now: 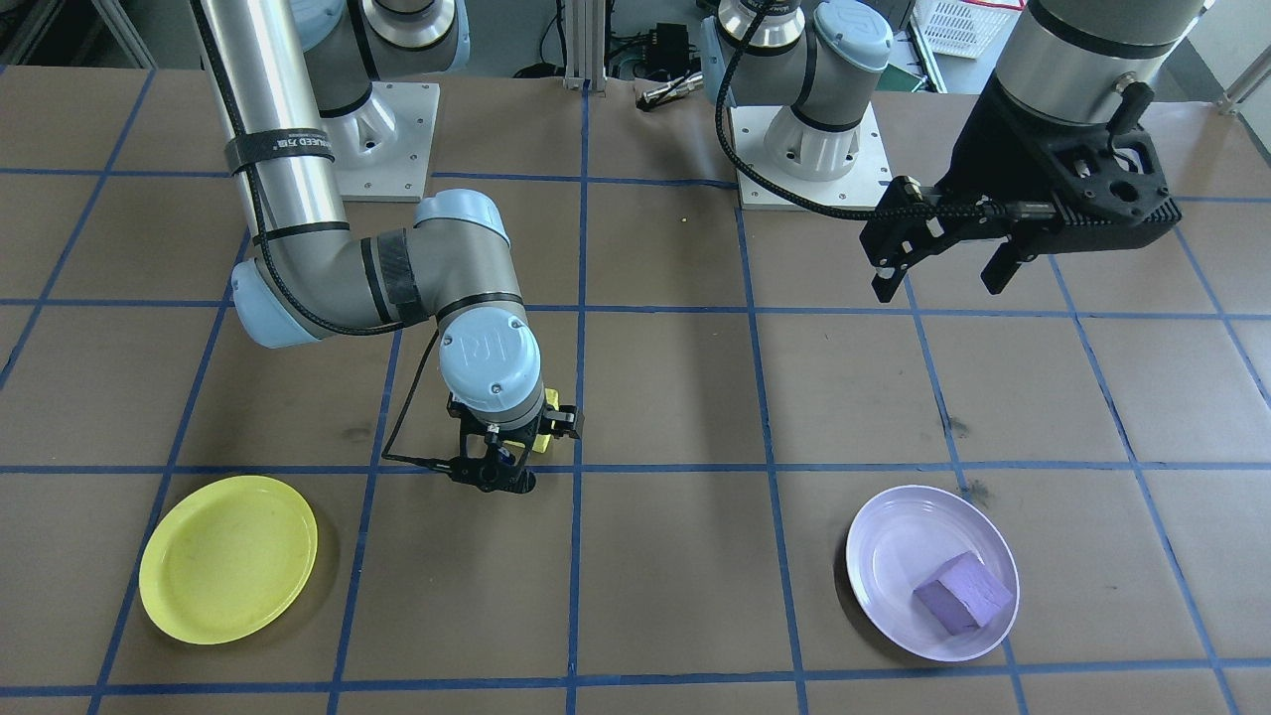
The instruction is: Sort blocks by color into plates
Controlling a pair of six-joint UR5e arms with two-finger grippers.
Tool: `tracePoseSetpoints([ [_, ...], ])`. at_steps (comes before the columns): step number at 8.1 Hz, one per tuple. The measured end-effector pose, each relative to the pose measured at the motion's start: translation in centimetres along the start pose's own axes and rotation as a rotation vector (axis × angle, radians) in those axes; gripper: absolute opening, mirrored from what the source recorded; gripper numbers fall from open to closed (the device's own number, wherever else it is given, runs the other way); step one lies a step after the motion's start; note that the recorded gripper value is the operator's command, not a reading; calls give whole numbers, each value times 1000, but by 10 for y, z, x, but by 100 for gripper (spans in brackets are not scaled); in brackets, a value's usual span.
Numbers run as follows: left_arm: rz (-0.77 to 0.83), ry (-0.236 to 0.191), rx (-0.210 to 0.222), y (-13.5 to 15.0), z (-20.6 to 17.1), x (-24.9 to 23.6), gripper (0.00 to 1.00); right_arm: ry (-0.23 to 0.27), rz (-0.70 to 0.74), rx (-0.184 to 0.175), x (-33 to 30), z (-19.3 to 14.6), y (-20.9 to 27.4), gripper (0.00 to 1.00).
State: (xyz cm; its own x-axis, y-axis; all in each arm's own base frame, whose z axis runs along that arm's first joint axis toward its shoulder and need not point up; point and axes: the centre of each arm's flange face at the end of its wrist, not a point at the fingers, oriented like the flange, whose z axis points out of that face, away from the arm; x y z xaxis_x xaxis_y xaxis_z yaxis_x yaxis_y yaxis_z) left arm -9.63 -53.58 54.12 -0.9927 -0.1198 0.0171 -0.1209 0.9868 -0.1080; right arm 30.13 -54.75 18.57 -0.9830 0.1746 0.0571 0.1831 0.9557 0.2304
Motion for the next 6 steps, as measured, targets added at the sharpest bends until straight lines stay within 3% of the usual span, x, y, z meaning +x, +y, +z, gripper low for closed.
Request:
tracePoseSetpoints([
  [1,1,0,0,1,0,0,100,3,0,-7,1,4,2,0],
  [3,1,-1,1,1,-1,1,100,-13,0,23,0,-2,0,0],
  [6,1,-3,1,2,-1,0,100,-68,-18,98,-2,-18,-10,0],
])
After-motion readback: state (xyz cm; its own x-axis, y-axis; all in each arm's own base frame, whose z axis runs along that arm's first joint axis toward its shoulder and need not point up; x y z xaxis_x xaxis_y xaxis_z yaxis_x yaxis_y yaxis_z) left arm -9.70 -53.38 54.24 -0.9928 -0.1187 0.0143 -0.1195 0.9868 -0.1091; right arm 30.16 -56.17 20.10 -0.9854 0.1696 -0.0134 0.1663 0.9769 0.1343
